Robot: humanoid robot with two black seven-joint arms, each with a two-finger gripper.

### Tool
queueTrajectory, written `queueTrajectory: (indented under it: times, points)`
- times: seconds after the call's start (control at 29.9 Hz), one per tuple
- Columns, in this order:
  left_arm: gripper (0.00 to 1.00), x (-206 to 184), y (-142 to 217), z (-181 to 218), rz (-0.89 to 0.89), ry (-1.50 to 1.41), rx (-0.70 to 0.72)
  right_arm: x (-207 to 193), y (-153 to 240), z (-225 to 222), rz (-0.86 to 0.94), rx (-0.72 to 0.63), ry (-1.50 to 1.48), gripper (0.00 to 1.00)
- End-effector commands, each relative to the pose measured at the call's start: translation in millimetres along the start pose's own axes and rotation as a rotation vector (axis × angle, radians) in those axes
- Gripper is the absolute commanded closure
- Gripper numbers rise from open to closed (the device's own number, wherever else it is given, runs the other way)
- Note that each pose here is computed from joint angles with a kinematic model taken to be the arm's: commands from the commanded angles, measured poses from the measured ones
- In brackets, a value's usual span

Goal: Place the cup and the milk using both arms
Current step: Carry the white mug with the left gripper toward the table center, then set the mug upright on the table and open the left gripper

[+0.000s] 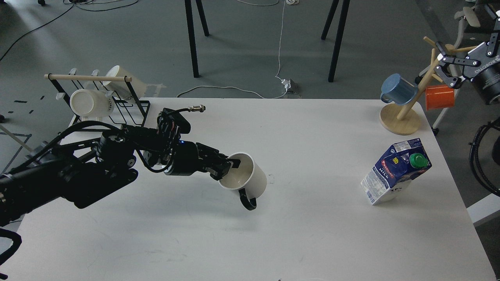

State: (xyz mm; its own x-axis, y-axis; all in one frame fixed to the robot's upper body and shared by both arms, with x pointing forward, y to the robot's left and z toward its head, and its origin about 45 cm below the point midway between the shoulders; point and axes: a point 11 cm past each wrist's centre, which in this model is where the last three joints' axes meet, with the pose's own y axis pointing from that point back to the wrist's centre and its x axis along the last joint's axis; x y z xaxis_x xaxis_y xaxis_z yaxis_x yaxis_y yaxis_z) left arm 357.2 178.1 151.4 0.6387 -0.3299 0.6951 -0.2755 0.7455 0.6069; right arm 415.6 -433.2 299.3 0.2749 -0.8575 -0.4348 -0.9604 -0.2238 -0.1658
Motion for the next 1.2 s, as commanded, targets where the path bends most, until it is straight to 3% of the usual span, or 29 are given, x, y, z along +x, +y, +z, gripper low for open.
queueTrajectory:
  times: [0.0,0.47,0.94,1.17]
  points:
    - [1.00,0.3,-8.6,7.7,-0.002,-0.002,-0.022,1.1,0.7,0.8,0.003,-0.004,0.002,0.01]
    - [0.98,-7.2,-35.9,29.4,-0.034,0.010,-0.083,-0.9,-1.2,7.8,0.000,-0.008,-0.011,0.01]
    - [0.92,-16.0,-33.6,27.8,-0.118,0.046,-0.076,0.2,0.7,8.8,0.003,-0.012,-0.011,0.01]
    - [0.78,-16.9,-33.3,28.2,-0.124,0.050,-0.078,0.7,0.9,8.6,0.005,-0.012,-0.010,0.01]
